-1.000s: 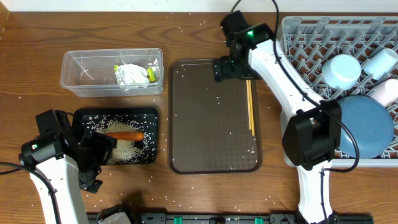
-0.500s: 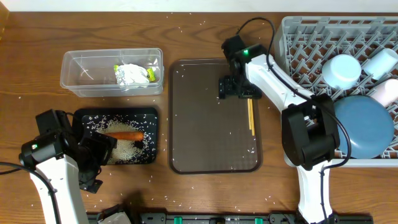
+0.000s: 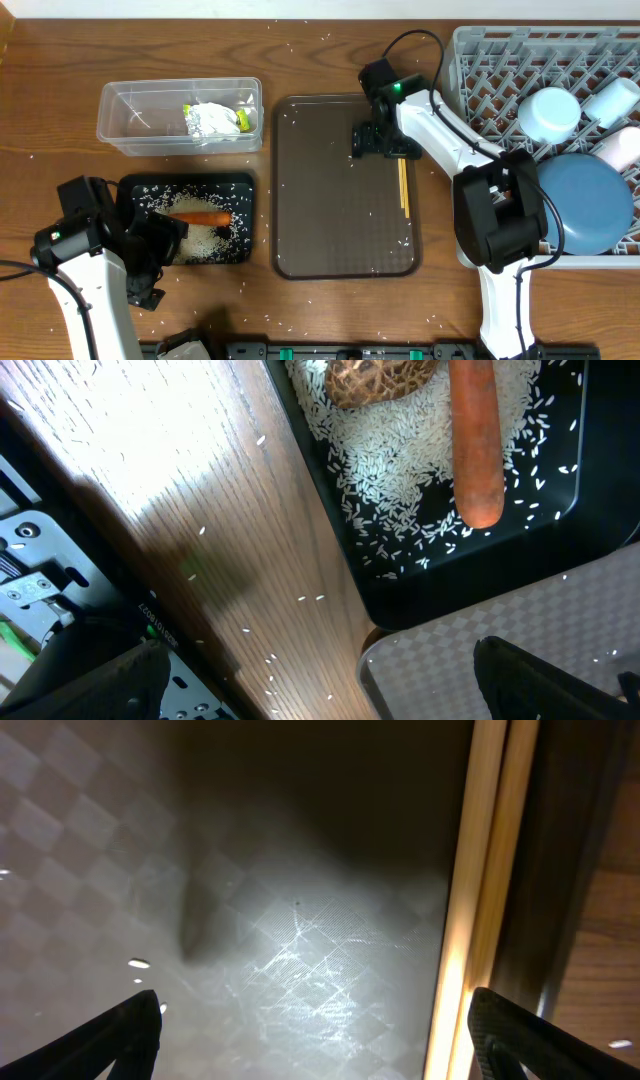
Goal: Sort waste into correct bins and load items into the dishwasher rack
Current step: 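Lower the right gripper onto one chopstick and close on it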
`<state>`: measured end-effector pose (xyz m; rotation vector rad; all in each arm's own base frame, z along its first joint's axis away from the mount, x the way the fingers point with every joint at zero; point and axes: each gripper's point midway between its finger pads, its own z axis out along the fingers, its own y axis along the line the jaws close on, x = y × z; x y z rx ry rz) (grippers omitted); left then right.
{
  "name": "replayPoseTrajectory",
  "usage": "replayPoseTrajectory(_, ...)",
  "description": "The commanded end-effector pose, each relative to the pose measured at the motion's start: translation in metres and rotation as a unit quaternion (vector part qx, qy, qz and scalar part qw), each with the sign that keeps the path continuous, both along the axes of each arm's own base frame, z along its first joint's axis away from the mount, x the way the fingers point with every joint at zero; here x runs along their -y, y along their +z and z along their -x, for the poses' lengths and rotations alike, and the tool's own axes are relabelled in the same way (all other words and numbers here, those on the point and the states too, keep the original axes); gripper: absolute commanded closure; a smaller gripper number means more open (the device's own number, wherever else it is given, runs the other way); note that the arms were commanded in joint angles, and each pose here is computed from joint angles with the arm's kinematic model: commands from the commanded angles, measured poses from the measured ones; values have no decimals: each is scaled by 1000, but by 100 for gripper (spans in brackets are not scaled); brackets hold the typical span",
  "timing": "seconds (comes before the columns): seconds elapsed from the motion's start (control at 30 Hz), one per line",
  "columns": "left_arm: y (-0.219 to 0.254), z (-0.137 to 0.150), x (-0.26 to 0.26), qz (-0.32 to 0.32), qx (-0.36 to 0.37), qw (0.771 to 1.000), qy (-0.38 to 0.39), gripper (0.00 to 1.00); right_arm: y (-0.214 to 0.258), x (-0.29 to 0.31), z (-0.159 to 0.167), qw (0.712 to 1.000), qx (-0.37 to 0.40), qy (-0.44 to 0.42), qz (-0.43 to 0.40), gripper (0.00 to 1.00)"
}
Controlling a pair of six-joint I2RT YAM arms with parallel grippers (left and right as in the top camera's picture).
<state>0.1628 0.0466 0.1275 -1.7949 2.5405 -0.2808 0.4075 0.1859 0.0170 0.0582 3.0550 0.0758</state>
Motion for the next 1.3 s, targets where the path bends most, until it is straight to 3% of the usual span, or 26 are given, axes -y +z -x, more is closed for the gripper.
replayPoseTrajectory(0.0, -1, 2, -2, -3, -5, 1000, 9, 2, -11, 4, 6, 1000, -11, 3, 6, 9)
replayPoseTrajectory(0.4, -1, 2, -2, -3, -5, 1000, 9, 2, -14, 3, 5, 1000, -9, 3, 4, 9)
replayPoseTrajectory(0.6, -1, 2, -2, -3, -5, 1000, 9, 2, -20, -3, 9, 1000, -7, 11, 4, 21)
replayPoseTrajectory(0.73, -1, 2, -2, -3, -5, 1000, 9, 2, -31, -5, 15, 1000, -7, 9, 3, 23)
replayPoseTrajectory(0.87, -1, 2, -2, -3, -5, 1000, 9, 2, -35, -4, 18, 1000, -10, 5, 6, 35)
replayPoseTrajectory(1.07, -1, 2, -2, -3, -5, 1000, 9, 3, -36, 2, 17, 1000, -5, -19, 20, 77)
replayPoseTrajectory(1.2, -1, 2, -2, -3, -5, 1000, 9, 2, -37, 2, 18, 1000, -6, -22, 20, 87)
replayPoseTrajectory(1.27, -1, 2, -2, -3, -5, 1000, 9, 2, -37, 2, 20, 1000, -11, -21, 21, 99)
